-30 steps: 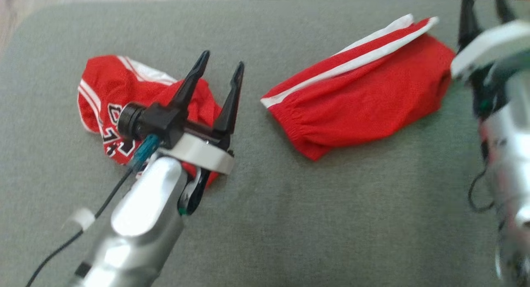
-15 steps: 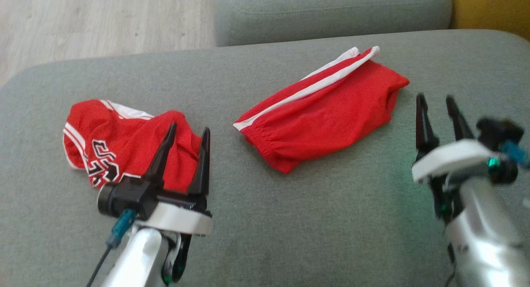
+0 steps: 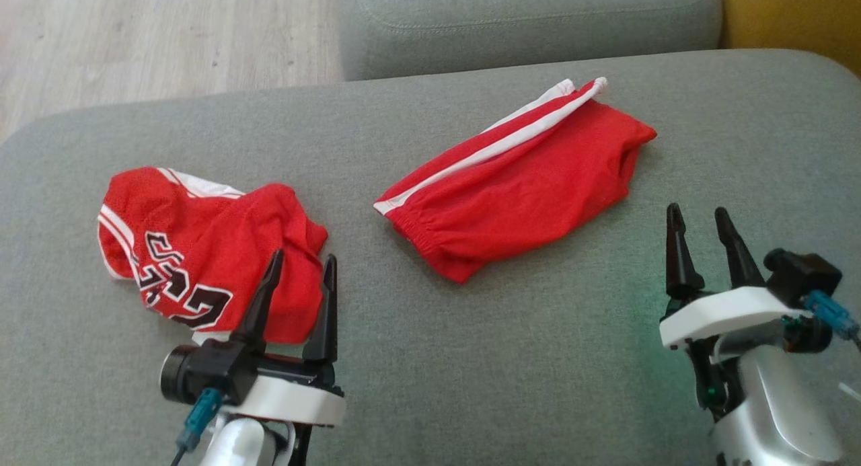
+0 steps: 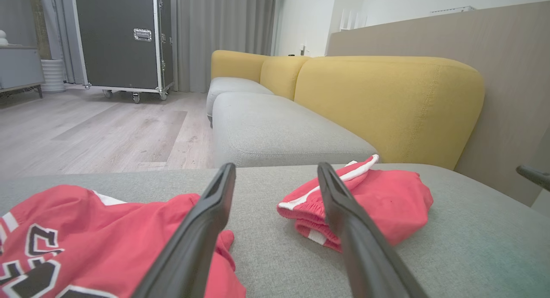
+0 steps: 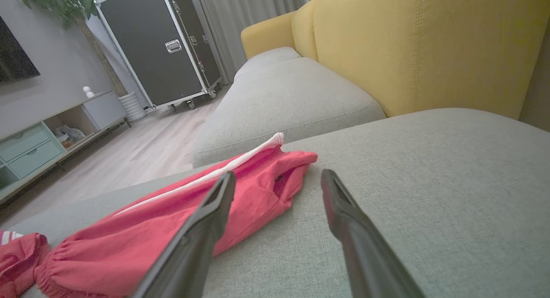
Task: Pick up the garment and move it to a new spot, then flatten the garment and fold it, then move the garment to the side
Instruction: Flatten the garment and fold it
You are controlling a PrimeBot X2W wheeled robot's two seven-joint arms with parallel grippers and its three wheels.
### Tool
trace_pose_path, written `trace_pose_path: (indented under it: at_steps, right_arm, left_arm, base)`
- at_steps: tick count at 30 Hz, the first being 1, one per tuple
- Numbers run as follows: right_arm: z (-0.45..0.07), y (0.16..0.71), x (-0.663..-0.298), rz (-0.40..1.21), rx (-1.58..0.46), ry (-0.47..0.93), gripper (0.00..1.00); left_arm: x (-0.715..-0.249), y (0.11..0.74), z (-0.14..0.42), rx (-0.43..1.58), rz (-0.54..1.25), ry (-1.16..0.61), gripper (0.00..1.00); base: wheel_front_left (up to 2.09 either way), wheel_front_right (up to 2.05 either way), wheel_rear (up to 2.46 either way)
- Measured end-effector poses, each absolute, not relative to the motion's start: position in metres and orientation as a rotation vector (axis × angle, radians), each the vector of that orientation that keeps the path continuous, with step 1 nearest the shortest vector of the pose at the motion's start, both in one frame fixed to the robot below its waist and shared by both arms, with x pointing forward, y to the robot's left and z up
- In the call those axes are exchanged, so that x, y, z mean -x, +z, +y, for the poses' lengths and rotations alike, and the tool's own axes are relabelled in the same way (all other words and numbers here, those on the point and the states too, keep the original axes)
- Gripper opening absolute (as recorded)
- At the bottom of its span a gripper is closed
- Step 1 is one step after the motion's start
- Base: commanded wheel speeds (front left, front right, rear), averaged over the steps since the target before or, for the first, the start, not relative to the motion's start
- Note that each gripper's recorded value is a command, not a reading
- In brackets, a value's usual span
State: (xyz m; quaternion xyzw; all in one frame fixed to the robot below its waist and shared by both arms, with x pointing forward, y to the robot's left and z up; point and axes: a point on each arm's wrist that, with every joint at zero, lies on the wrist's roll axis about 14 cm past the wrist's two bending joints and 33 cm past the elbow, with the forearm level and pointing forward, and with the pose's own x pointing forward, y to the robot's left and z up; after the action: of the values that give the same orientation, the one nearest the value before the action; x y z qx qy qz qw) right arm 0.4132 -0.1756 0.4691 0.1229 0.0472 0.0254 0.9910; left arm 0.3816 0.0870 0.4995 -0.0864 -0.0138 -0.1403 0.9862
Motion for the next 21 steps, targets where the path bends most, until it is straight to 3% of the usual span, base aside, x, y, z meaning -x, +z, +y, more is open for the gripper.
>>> trace_pose_path:
  at_steps: [9, 15, 21]
  right_arm:
    - [-0.171, 0.464, -0.442, 0.146, -0.228, 0.059, 1.00]
    - [-0.180, 0.444, -0.509, 0.307, -0.309, -0.007, 1.00]
    - [-0.182, 0.411, -0.540, 0.456, -0.324, -0.063, 1.00]
  left_arm:
    - [-0.396, 0.494, 0.094, 0.179, -0.020, -0.268, 1.00]
    - [-0.415, 0.481, 0.101, 0.143, 0.005, -0.257, 1.00]
    - [-0.421, 0.471, 0.108, 0.133, 0.028, -0.243, 1.00]
  base:
    - [0.00, 0.00, 0.00]
    - [0.00, 0.00, 0.00]
    - [0.00, 0.00, 0.00]
